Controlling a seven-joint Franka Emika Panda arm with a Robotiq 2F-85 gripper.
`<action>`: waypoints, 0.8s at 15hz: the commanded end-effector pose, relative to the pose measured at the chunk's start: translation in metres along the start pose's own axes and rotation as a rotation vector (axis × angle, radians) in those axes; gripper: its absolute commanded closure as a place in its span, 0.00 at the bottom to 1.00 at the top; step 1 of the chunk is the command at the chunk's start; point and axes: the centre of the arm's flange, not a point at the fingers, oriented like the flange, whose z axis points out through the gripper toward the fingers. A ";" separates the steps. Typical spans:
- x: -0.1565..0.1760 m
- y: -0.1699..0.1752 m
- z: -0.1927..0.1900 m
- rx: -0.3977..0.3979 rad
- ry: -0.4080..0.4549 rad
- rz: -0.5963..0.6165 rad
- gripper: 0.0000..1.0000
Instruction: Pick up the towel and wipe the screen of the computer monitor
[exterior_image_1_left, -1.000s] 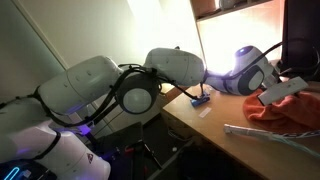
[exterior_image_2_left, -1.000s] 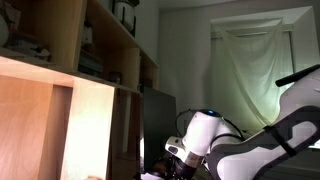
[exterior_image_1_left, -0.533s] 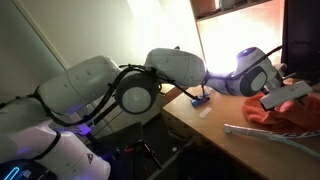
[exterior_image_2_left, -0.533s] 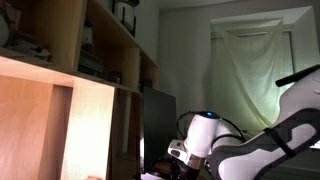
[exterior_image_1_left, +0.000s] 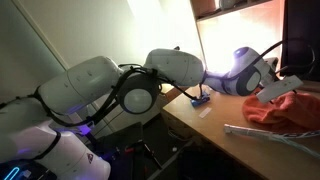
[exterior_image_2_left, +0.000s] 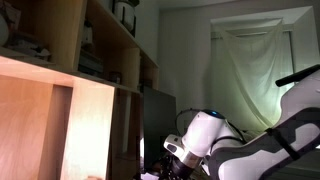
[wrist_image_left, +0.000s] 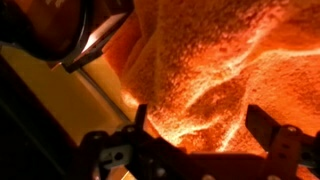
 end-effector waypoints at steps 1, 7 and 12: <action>0.005 -0.023 -0.035 -0.054 0.076 -0.053 0.00; 0.008 -0.026 -0.085 -0.239 0.156 -0.059 0.00; -0.018 -0.014 -0.101 -0.309 0.131 -0.029 0.00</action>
